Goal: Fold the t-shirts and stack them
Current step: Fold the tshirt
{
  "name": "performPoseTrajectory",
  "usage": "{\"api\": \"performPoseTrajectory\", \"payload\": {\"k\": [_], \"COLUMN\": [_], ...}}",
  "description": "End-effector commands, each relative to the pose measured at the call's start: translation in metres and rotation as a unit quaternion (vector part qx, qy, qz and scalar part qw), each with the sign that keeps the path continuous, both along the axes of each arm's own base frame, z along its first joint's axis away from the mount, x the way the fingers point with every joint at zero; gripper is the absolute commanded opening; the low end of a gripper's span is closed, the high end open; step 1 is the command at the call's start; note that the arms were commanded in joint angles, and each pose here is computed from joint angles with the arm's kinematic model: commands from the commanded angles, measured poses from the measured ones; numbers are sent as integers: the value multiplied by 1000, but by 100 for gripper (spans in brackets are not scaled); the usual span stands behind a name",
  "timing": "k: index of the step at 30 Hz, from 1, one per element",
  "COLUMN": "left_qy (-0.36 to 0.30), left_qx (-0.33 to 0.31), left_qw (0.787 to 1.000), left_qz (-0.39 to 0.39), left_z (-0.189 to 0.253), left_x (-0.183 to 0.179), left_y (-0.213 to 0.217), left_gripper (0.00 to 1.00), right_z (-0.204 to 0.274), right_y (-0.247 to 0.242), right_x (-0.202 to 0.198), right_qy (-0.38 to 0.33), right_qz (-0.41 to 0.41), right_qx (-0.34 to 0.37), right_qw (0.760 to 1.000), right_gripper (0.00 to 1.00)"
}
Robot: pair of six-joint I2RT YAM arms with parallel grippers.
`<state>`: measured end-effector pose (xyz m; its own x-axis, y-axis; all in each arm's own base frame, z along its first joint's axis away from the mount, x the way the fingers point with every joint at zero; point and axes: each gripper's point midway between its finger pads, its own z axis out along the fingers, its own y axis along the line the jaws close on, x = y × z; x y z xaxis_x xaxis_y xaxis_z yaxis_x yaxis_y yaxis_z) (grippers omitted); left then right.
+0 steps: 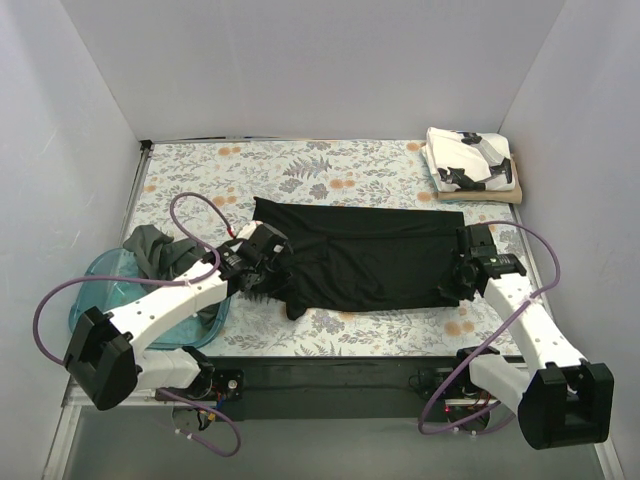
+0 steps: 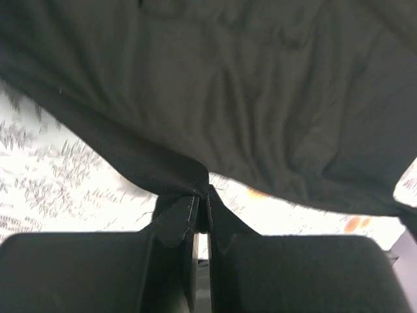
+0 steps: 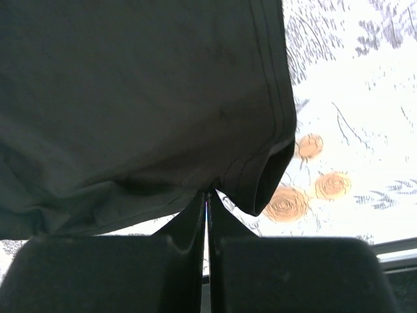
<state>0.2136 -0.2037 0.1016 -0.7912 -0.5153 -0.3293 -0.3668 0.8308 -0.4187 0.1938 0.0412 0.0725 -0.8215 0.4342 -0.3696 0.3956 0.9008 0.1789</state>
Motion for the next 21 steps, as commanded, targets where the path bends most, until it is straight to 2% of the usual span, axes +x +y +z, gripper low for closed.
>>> {"api": "performPoseTrajectory", "payload": {"k": [1,13,21], "left_qy": [-42,-79,-66], "left_qx": [9,-4,18], "left_qw": [999,996,996], "left_qz": [18,42,49], "left_z": [22,52,40], "left_x": [31,101,138], "left_y": [4,16,18], "left_gripper": [0,0,0], "right_z": [17,37,35], "right_y": [4,3,-5], "right_x": [28,82,108], "right_qy": [-39,-92,-96], "right_qz": [20,9,-7], "right_qx": [-1,-5,-10], "right_qw": [999,996,995], "right_gripper": [1,1,1]}}
